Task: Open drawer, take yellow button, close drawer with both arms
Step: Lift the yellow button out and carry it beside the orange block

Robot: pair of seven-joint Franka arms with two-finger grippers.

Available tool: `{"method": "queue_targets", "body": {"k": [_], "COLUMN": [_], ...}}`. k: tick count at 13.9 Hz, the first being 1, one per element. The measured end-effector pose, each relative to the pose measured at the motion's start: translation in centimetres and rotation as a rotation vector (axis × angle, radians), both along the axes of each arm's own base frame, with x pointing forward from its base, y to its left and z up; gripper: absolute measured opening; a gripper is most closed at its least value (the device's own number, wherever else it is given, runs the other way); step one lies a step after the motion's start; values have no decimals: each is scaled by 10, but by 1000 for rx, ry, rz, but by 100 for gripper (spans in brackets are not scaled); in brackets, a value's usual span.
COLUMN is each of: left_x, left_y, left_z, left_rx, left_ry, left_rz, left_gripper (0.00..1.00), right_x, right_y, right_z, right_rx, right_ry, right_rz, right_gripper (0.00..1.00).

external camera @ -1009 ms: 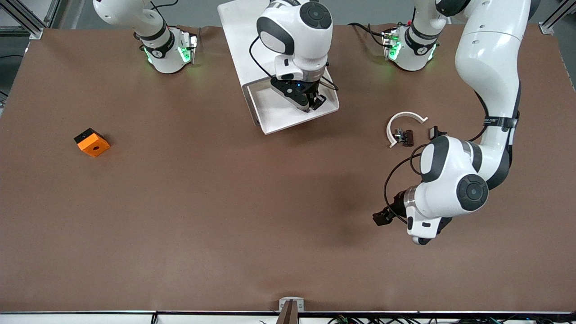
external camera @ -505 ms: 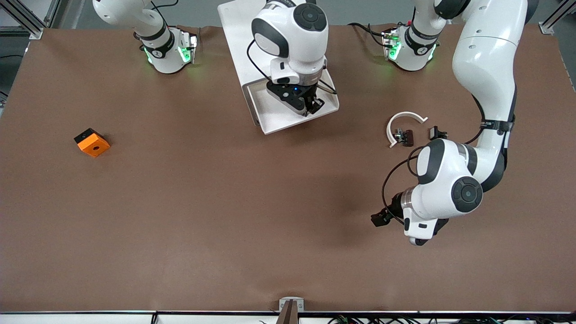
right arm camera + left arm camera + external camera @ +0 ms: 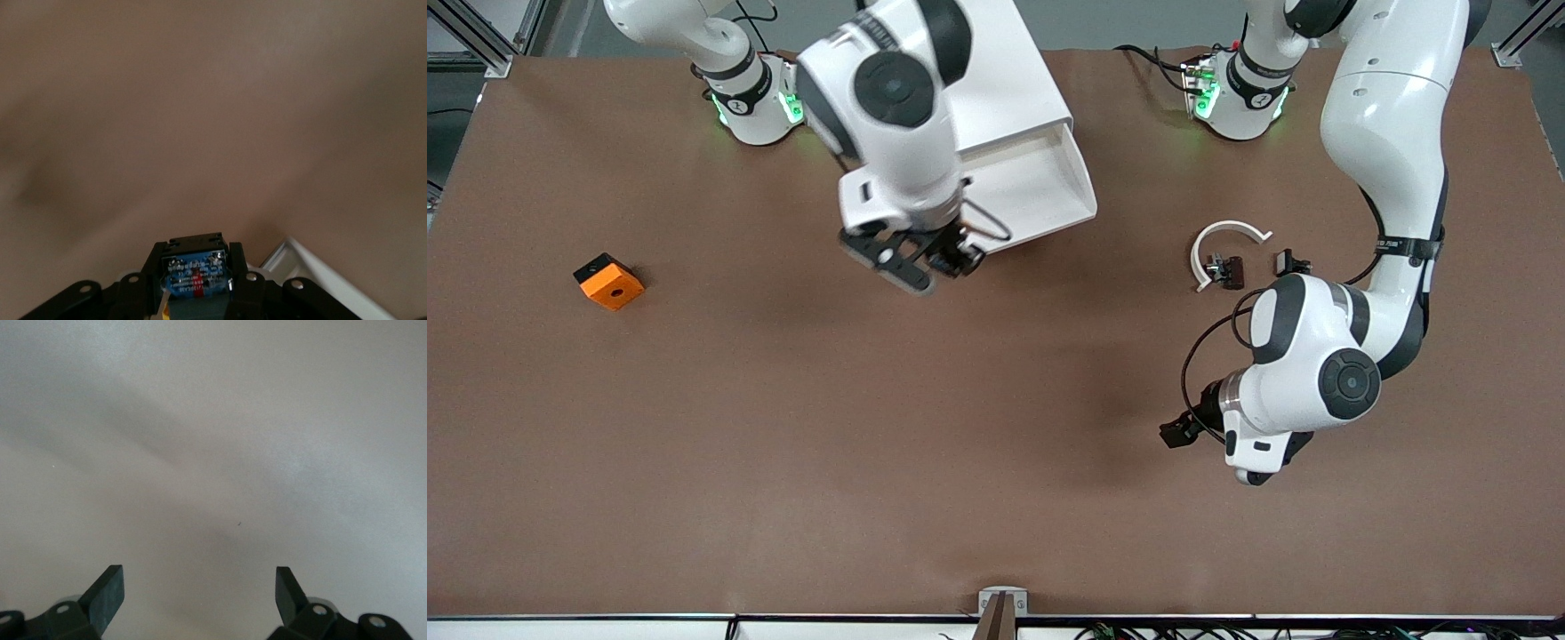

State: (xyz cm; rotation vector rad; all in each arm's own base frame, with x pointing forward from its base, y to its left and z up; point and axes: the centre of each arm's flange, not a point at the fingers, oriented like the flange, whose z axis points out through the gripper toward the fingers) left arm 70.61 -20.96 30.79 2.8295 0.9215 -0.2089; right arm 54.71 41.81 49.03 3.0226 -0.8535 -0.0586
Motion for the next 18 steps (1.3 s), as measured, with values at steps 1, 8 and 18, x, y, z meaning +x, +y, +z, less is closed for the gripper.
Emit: {"method": "queue_targets", "body": {"k": [1, 8, 18], "left_x": [-1, -34, -127], "left_y": [-5, -74, -208], "left_z": [1, 52, 59], "left_rx": [-1, -5, 111], "left_ry": [-1, -14, 86], "left_rz": [-7, -108, -166], "left_gripper": [100, 100, 100], "right_x": [21, 125, 128], "right_y": [-28, -243, -497], "right_z": [-3, -36, -189], "right_rx": [0, 21, -75], "right_ry": [3, -8, -125], "right_rz": [30, 270, 271], "right_gripper": [42, 42, 42]}}
